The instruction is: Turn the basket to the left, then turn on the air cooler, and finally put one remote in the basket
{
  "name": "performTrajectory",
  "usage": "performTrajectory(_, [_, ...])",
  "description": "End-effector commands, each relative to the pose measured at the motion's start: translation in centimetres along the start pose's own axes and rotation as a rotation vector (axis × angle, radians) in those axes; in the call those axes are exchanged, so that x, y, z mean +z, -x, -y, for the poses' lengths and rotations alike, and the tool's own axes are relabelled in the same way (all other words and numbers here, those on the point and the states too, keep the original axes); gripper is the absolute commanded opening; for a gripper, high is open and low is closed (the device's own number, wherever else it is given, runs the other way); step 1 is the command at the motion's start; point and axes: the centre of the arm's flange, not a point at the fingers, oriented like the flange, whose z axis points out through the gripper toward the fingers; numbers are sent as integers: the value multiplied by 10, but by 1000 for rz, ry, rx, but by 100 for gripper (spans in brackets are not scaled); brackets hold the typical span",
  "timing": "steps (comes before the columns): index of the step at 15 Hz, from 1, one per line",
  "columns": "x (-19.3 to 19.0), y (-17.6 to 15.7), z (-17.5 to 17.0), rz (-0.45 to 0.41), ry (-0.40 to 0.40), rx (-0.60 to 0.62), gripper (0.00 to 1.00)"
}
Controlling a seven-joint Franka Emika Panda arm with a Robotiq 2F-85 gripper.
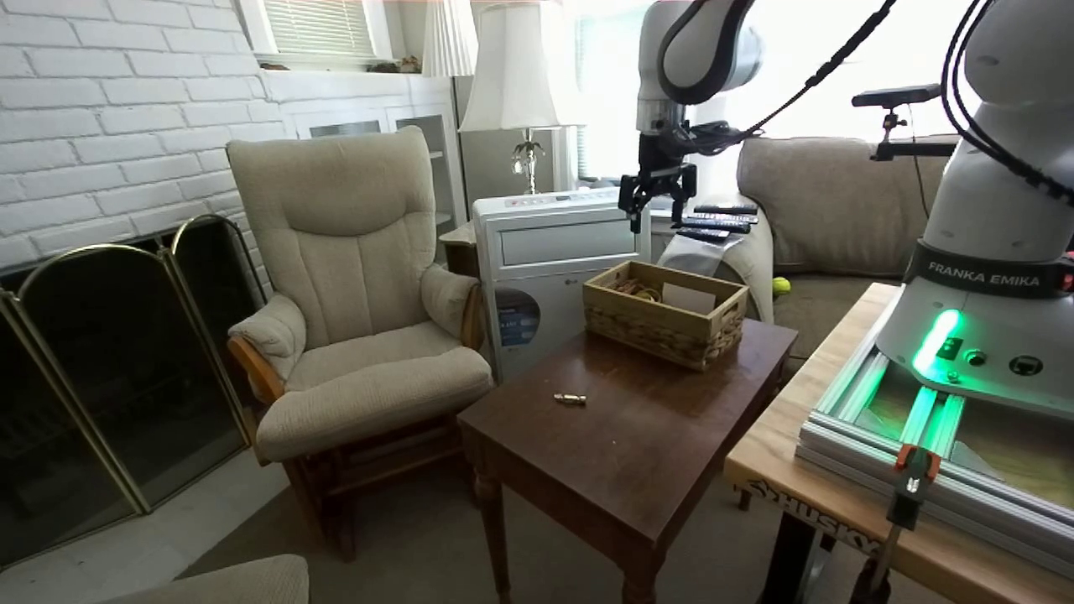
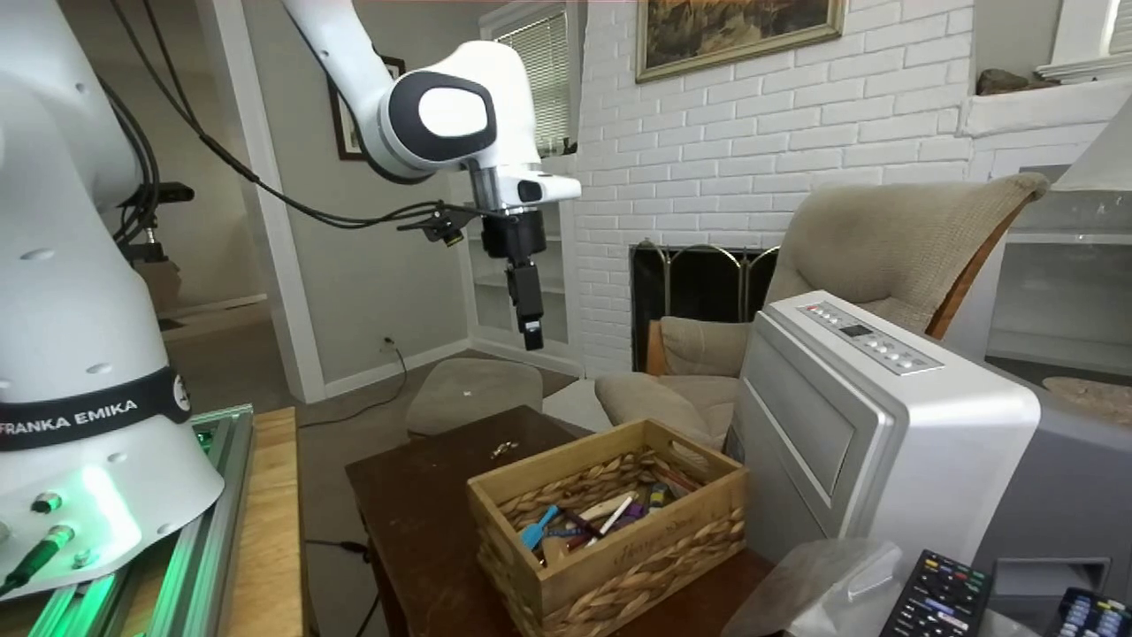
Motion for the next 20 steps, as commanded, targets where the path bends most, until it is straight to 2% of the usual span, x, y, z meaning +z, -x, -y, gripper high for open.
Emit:
performTrajectory(1, [-3,0,2,-7,-2,-3,100])
performTrajectory(3, [-4,0,4,-32,-15,-14,100])
performTrajectory(4, [6,-7,11,-40,20,-10,100])
performTrajectory(5, [14,-11,16,-39,38,-52,100])
performTrajectory(8, [38,-22,31,-123,29,-170,100])
performTrajectory(11, [63,-28,40,-147,29,-313,100])
performTrajectory(14, [87,-38,37,-96,19,-383,100])
performTrajectory(17, [113,-47,31,2,-5,-385,100])
performTrajectory(20, [140,-52,24,42,-6,-384,100])
